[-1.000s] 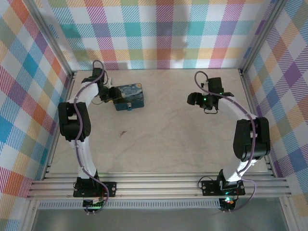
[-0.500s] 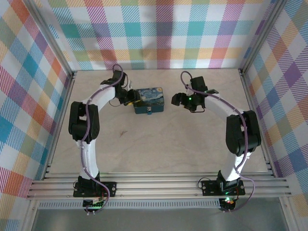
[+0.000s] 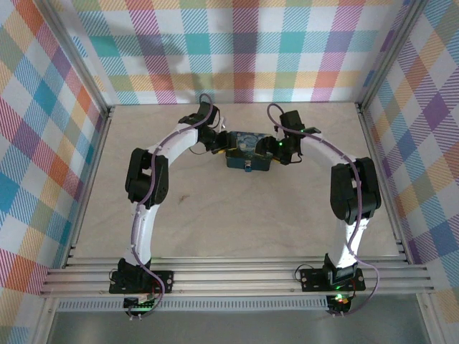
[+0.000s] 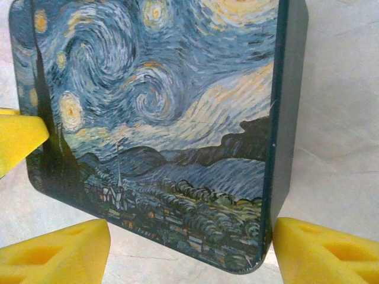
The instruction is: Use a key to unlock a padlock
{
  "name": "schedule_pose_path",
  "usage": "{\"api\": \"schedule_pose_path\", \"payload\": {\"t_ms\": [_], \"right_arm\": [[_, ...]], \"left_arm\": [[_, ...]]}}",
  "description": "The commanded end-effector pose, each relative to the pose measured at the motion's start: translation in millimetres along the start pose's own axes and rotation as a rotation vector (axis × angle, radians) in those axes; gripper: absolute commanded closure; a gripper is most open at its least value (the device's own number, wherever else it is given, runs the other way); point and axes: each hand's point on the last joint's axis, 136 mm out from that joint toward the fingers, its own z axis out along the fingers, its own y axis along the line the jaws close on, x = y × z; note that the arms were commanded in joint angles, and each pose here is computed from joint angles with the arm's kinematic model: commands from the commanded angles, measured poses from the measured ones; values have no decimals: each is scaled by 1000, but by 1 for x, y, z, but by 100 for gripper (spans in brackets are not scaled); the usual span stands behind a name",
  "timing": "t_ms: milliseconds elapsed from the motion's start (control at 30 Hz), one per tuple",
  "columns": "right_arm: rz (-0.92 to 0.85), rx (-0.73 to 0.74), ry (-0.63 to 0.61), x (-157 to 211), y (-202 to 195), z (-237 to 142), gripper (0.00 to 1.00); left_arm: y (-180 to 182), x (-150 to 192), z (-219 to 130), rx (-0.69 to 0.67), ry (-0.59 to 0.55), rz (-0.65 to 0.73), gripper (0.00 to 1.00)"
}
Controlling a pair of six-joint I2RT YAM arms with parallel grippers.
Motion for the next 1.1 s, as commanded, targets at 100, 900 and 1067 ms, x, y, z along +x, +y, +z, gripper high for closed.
{"api": "schedule_pose_path", "payload": {"t_ms": [100, 900, 1067], "right_arm": [[1, -5, 42, 8, 5, -5, 29], [-50, 16, 57, 13, 14, -38, 20], [-47, 1, 58, 30, 10, -49, 20]], "left_arm": [[-2, 39, 25, -18, 121, -90, 56], [26, 20, -60, -263, -45, -71, 34], [61, 28, -102, -316, -110, -151, 33]]}}
